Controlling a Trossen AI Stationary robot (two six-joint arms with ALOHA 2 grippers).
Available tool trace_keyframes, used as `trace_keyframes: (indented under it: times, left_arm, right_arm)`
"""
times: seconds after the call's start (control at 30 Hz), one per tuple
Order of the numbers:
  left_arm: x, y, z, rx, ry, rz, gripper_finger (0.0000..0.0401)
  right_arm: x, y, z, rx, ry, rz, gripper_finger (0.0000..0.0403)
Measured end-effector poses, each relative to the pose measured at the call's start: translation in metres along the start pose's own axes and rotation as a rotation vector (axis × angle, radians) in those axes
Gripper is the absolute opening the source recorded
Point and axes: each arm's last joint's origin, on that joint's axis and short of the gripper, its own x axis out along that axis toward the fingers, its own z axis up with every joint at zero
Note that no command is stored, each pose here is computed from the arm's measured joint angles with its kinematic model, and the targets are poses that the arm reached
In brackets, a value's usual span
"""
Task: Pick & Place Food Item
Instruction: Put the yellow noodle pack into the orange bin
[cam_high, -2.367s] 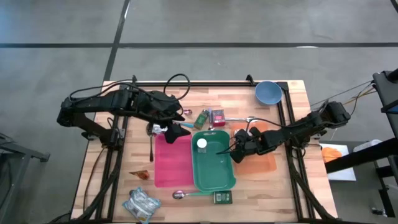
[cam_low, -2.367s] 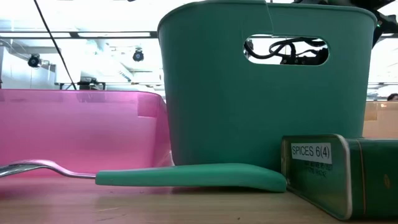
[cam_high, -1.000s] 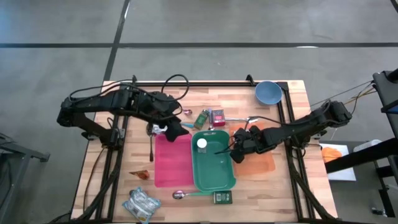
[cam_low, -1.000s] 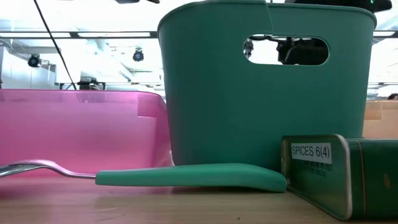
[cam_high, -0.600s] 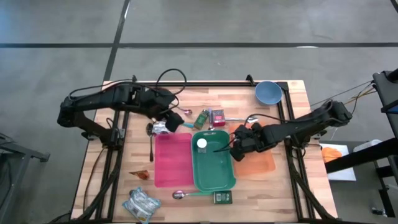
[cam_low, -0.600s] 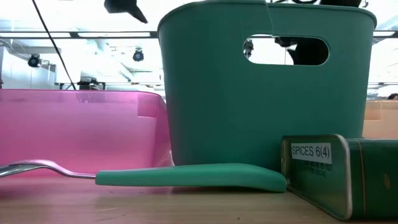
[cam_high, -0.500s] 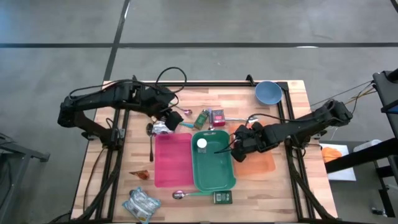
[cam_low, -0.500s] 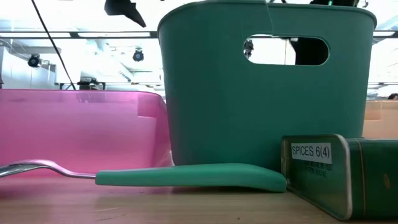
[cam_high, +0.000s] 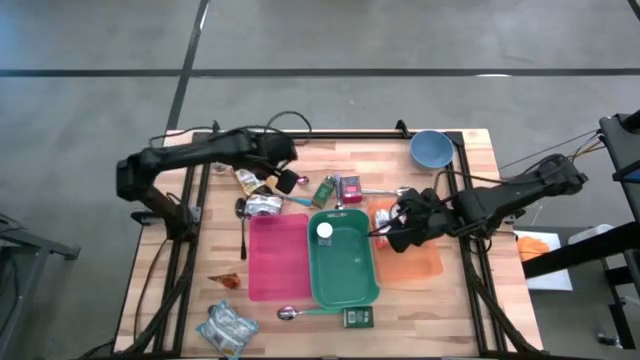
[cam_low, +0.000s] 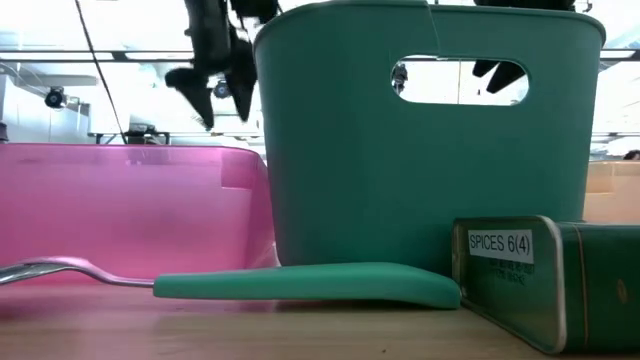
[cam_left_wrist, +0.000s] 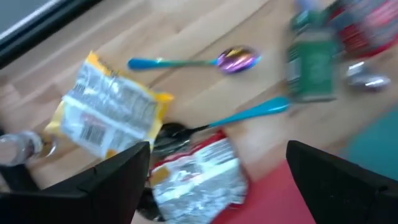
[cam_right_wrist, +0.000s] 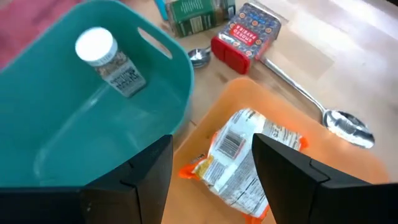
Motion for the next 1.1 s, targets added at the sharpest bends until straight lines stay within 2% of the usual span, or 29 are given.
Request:
trace_keyframes:
  times: [0.23, 0.43, 0.57, 0.8, 1.1]
  left_arm:
    - [0.042, -0.004, 0.008, 0.024, 0.019, 0.197, 0.0378]
    - [0.075, 0.0, 0.019, 0.053, 0.086, 0.28, 0.0378]
    - [0.091, 0.003, 0.025, 0.07, 0.123, 0.302, 0.0378]
    - [0.11, 0.01, 0.035, 0.105, 0.15, 0.275, 0.0378]
    - [0.138, 0.012, 0.035, 0.114, 0.255, 0.281, 0.0378]
  right_arm:
    - [-0.005, -0.011, -0.012, 0.06, 0.004, 0.025, 0.0217]
    - [-0.004, -0.009, -0.016, 0.062, 0.013, 0.03, 0.0217]
    - [-0.005, -0.007, -0.018, 0.053, 0.016, 0.037, 0.0217]
    - [-0.006, -0.006, -0.019, 0.048, 0.016, 0.043, 0.0217]
    - [-0.006, -0.006, -0.019, 0.049, 0.016, 0.045, 0.0217]
